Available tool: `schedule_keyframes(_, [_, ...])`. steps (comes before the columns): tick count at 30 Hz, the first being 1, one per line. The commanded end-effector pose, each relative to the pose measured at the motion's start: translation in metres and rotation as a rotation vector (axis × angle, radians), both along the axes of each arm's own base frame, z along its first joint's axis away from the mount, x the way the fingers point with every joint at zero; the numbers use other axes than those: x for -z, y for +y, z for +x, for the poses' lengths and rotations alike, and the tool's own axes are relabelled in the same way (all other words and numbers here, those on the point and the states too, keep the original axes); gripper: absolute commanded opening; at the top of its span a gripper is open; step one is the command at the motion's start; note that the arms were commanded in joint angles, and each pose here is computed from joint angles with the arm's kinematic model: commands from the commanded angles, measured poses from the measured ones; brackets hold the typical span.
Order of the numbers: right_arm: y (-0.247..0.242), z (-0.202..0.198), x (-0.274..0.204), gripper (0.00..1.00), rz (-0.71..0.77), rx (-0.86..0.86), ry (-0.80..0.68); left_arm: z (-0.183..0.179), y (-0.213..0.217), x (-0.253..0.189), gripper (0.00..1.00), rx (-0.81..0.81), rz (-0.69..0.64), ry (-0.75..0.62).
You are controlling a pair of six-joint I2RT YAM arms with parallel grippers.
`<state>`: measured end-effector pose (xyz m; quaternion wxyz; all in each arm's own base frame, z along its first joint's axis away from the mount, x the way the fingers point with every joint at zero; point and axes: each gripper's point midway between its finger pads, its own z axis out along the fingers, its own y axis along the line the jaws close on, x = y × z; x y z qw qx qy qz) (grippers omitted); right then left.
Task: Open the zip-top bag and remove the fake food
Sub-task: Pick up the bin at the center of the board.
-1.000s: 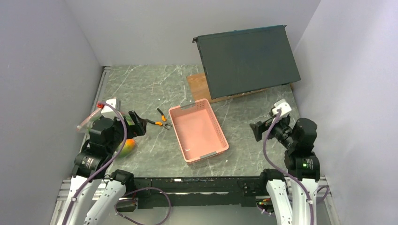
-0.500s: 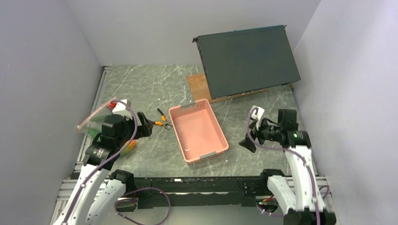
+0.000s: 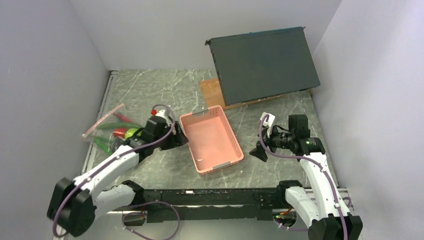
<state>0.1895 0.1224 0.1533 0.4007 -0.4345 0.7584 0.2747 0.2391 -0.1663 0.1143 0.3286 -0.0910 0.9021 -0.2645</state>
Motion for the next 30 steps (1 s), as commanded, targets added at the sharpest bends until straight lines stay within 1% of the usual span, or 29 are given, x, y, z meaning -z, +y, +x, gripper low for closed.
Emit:
schedule_keyframes(1, [0.008,0.015,-0.024,1.00,0.073,0.019,-0.076,0.017,-0.023,-0.005,0.76,-0.085,0.016,0.023])
schedule_keyframes(2, [0.008,0.014,-0.024,1.00,0.070,0.022,-0.079,0.017,-0.026,0.000,0.72,-0.100,0.024,0.038])
schedule_keyframes(7, [0.006,0.014,-0.023,1.00,0.060,0.026,-0.087,0.017,-0.041,0.012,0.67,-0.108,0.053,0.064])
schedule_keyframes(8, [0.006,0.014,-0.023,1.00,0.060,0.027,-0.088,0.018,-0.043,0.013,0.62,-0.107,0.061,0.066])
schedule_keyframes(13, [0.005,0.012,-0.024,1.00,0.055,0.027,-0.103,0.026,-0.049,0.024,0.17,-0.096,0.119,0.101])
schedule_keyframes(15, [0.005,0.012,-0.024,1.00,0.052,0.026,-0.106,0.029,-0.049,0.023,0.02,-0.099,0.136,0.105])
schedule_keyframes(16, [0.004,0.012,-0.024,1.00,0.050,0.028,-0.107,0.030,-0.048,0.020,0.00,-0.106,0.137,0.097])
schedule_keyframes(19, [0.004,0.012,-0.025,1.00,0.045,0.029,-0.116,0.032,-0.036,0.003,0.00,-0.156,0.148,0.060])
schedule_keyframes(23, [0.003,0.011,-0.027,1.00,0.041,0.029,-0.128,0.038,-0.011,-0.023,0.00,-0.252,0.161,-0.012])
schedule_keyframes(26, [0.003,0.012,-0.027,1.00,0.039,0.031,-0.133,0.052,0.005,-0.038,0.00,-0.300,0.102,-0.035])
schedule_keyframes(28, [0.003,0.011,-0.027,1.00,0.038,0.030,-0.135,0.070,0.023,-0.044,0.00,-0.352,0.052,-0.044])
schedule_keyframes(30, [0.003,0.011,-0.027,1.00,0.038,0.030,-0.136,0.086,0.030,-0.052,0.00,-0.372,0.021,-0.052])
